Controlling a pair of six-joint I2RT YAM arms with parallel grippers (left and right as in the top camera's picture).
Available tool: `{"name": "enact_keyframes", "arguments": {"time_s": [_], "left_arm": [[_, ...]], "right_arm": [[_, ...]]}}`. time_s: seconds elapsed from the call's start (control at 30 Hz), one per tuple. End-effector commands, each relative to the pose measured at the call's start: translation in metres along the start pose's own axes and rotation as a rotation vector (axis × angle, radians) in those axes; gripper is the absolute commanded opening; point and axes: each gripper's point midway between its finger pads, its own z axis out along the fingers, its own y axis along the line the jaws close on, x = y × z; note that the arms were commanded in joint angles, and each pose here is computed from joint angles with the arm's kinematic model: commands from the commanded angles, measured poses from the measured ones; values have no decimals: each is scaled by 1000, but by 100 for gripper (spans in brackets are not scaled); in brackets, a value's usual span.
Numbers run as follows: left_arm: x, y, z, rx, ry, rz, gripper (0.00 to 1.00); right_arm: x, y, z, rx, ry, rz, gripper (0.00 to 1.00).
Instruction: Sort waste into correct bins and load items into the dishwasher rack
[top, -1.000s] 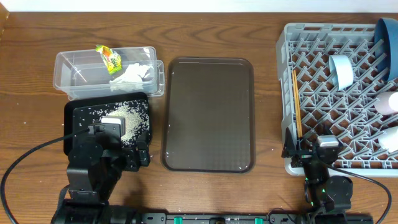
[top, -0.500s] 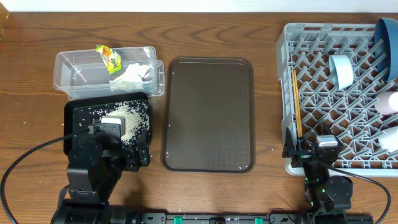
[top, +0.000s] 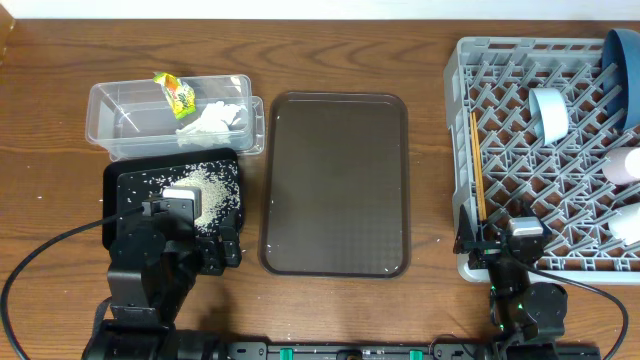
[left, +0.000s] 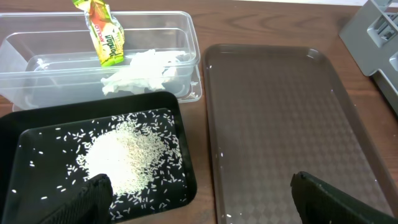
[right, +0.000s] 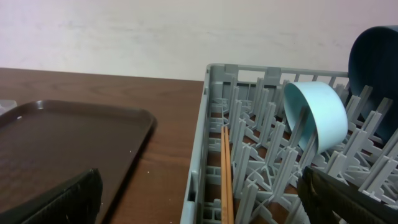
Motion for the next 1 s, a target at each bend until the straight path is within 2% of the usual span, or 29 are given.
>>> {"name": "enact_keyframes", "arguments": {"time_s": [0.0,0.27,0.53,0.73,0.87,0.97], "left_arm": [[-1,4,0,-20,-5,14,94],[12,9,-1,-39,-31,31,95],[34,21,27,-55,-225,29,95],[39,24,45,-43,-423,48,94],[38,26,57,-45,-499,57,94],[41,29,59,-62,-492,83,94]], "right_arm": [[0,-1,0,10,-1,-12,99],[0,-1,0,10,-1,-12,99],[0,-1,0,10,-1,-12,99],[0,-1,0,10,-1,-12,99],[0,-1,0,10,-1,-12,99],[0,-1,0,10,-1,-12,99]]}}
